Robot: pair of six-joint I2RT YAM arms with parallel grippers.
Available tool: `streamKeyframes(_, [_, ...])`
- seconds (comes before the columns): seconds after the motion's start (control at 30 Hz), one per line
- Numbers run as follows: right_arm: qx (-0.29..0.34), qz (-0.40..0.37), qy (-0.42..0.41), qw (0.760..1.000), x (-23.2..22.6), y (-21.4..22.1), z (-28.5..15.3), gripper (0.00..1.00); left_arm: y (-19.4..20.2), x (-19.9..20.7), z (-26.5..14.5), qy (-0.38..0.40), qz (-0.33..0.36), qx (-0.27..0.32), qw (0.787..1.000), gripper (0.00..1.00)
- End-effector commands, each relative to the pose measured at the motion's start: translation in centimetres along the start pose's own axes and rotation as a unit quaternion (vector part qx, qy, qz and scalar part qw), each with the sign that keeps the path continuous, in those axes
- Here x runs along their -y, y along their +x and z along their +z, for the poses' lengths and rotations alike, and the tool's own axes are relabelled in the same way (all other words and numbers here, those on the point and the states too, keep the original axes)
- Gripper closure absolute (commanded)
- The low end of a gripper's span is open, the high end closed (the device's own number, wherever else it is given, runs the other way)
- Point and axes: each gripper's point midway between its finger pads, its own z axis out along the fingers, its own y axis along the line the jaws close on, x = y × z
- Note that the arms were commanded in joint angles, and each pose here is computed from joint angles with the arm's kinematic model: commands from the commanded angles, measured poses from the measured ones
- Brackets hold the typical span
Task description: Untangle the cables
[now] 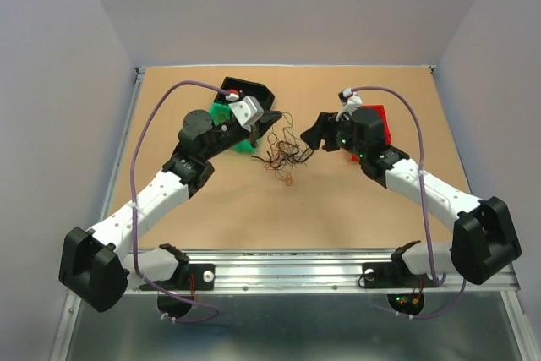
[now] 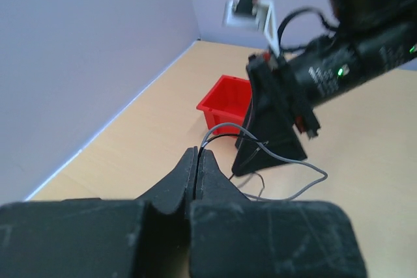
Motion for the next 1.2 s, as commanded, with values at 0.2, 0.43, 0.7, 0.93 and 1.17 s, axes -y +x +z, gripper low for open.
streamKeyframes(0.2, [0.017, -0.1, -0.238, 0.966, -11.0, 1.2, -0.1, 0.24, -15.4, 1.5, -0.6, 0.069, 0.014, 0.124, 0.99, 1.0])
streamKeyframes(0.43, [0.024, -0.136, -0.242, 0.96, -13.3, 2.4, 0.1, 0.24, -20.0, 0.2, 1.2, 0.069, -0.001, 0.145, 0.987, 1.0])
streamKeyframes(0.7, [0.057, -0.117, -0.163, 0.978, -10.9, 0.8, 0.5, 0.64, -25.5, 0.0, 0.7, 0.071, -0.018, 0.184, 0.98, 1.0])
streamKeyframes(0.93, [0.042, -0.038, -0.014, 0.998, -5.5, 2.3, 4.2, 0.99, -33.3, -1.9, -3.5, -0.02, 0.069, 0.255, 0.964, 1.0])
streamKeyframes(1.17, [0.002, 0.052, 0.078, 0.996, -0.5, 5.3, 7.0, 0.99, -41.3, -3.1, -12.0, -0.151, 0.128, 0.348, 0.917, 1.0])
